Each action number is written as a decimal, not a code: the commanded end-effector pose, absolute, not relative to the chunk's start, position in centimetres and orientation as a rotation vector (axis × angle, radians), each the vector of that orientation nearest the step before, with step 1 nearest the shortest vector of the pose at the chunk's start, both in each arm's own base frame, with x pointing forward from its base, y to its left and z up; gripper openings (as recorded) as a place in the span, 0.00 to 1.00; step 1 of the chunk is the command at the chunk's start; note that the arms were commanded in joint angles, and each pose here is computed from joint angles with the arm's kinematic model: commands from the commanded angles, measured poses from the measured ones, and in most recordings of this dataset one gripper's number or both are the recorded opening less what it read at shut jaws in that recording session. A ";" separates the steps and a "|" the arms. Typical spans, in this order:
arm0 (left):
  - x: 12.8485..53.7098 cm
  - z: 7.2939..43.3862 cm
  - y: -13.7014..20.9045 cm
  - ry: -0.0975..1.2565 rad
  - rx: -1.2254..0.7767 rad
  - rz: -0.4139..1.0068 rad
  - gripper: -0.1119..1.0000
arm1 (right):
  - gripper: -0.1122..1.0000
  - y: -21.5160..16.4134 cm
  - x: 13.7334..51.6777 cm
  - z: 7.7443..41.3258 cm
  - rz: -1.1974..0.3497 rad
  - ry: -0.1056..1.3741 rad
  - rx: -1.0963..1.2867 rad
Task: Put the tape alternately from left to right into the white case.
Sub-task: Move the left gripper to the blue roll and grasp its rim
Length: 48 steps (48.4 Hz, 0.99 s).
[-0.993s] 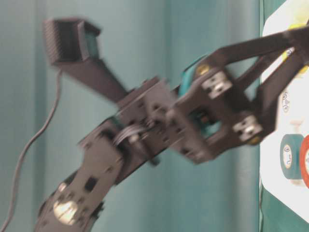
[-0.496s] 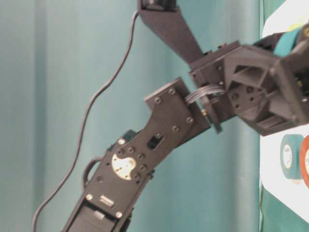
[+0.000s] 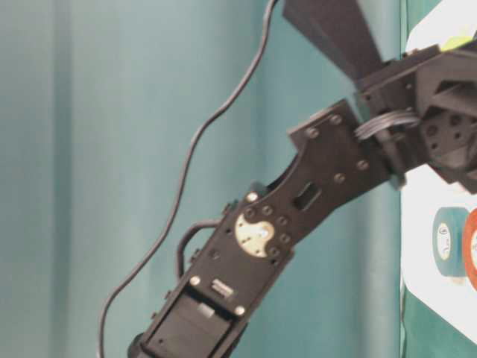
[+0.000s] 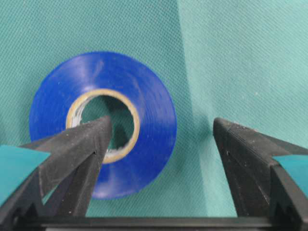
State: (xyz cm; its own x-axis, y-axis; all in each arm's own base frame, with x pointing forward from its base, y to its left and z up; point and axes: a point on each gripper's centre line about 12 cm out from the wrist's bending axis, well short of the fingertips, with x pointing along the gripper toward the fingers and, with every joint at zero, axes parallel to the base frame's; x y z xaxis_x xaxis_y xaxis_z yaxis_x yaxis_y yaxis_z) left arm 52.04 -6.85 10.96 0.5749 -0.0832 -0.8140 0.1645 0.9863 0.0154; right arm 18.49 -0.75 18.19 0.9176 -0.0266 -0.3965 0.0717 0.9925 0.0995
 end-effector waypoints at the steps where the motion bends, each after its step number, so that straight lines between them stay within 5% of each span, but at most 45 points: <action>1: 52.7 12.1 -6.8 0.912 0.090 -0.142 0.91 | 0.65 -0.7 18.7 18.6 -0.047 0.391 0.114; 14: 52.6 11.9 -6.7 0.917 0.088 -0.141 0.85 | 0.65 -0.7 18.7 18.6 -0.047 0.392 0.116; 25: 52.4 11.9 -6.6 0.925 0.085 -0.138 0.34 | 0.65 -0.7 18.7 18.6 -0.046 0.390 0.117; 38: 51.8 13.4 -6.7 0.928 0.085 -0.140 0.34 | 0.65 -0.7 18.7 18.6 -0.046 0.390 0.118; 48: 50.7 17.9 -6.6 0.913 0.085 -0.143 0.34 | 0.65 -0.7 18.7 18.6 -0.046 0.390 0.118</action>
State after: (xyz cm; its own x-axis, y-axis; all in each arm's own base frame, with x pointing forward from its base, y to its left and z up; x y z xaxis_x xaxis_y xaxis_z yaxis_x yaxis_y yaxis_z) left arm 50.88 -6.64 12.88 0.5345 -0.0789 -0.8415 0.1578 0.9874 0.0076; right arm 18.50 -0.77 18.20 0.9182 -0.0276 -0.3952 0.0751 0.9916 0.1053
